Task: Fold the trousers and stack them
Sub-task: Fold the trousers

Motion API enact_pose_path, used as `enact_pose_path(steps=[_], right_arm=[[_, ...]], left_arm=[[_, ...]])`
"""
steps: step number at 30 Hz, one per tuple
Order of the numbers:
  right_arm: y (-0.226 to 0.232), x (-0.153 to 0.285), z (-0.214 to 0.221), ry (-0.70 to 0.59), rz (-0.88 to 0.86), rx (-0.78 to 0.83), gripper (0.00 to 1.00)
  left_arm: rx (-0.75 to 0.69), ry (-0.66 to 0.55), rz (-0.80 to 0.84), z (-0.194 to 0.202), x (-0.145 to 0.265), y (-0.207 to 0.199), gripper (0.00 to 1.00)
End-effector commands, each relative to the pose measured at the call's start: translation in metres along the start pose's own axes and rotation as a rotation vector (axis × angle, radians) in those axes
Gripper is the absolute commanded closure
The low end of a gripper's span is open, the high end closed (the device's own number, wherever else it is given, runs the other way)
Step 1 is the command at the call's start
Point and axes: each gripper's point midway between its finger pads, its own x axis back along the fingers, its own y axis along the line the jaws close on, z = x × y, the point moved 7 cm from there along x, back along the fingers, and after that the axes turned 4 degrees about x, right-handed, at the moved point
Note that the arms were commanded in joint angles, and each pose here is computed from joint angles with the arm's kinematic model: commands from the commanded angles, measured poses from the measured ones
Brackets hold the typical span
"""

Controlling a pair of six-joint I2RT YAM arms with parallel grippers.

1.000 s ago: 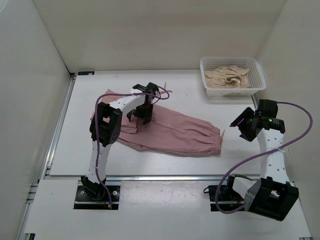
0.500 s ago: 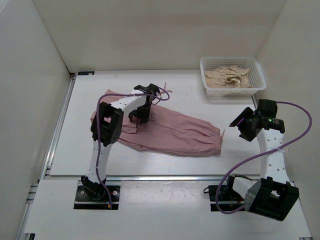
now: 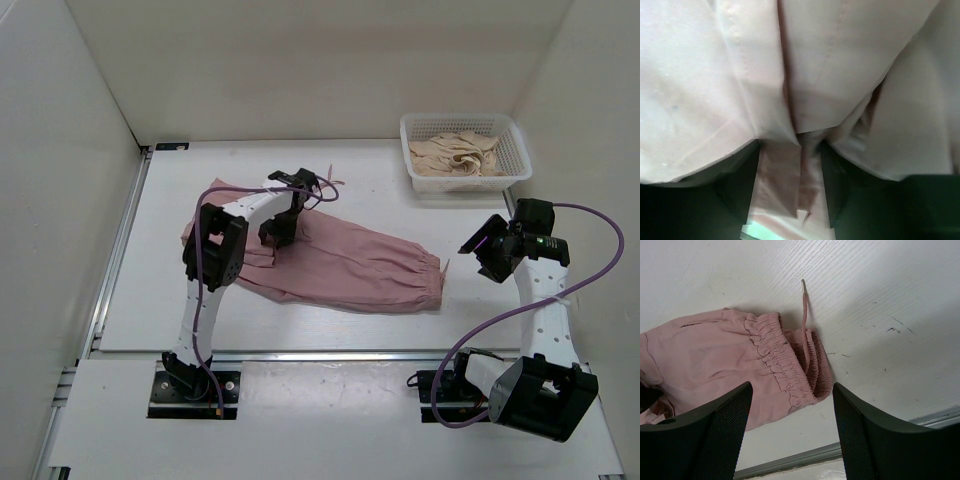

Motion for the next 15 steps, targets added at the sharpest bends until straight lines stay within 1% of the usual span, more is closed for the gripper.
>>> enact_pose_path(steps=[1, 2, 3, 4, 8, 9, 10, 12, 15], right_arm=[[0.004, 0.003, -0.003, -0.022, -0.027, 0.031, 0.30], [0.004, 0.003, -0.003, -0.022, -0.027, 0.031, 0.30], [0.004, 0.003, -0.003, -0.022, -0.027, 0.031, 0.30], [0.004, 0.003, -0.003, -0.022, -0.027, 0.031, 0.30], [0.004, 0.003, -0.003, -0.022, -0.027, 0.031, 0.30], [0.004, 0.003, -0.003, -0.022, -0.027, 0.031, 0.30], [0.004, 0.003, -0.003, -0.022, -0.027, 0.031, 0.30], [0.002, 0.001, -0.001, -0.014, -0.023, 0.029, 0.30], [0.002, 0.001, -0.001, -0.014, -0.023, 0.029, 0.30]], left_arm=[[0.014, -0.011, 0.015, -0.002, -0.002, -0.002, 0.46], [0.014, -0.011, 0.015, -0.002, -0.002, -0.002, 0.53], [0.014, -0.011, 0.015, -0.002, -0.002, -0.002, 0.65], [0.014, -0.005, 0.029, -0.001, -0.002, -0.004, 0.71], [0.028, -0.009, 0.030, -0.005, -0.002, 0.000, 0.74], [0.018, -0.008, 0.029, -0.006, 0.000, 0.001, 0.78], [0.032, -0.017, 0.022, -0.009, 0.002, 0.007, 0.79], [0.036, -0.029, 0.017, -0.011, 0.007, 0.010, 0.90], [0.054, -0.049, 0.003, -0.018, 0.017, 0.024, 0.90]])
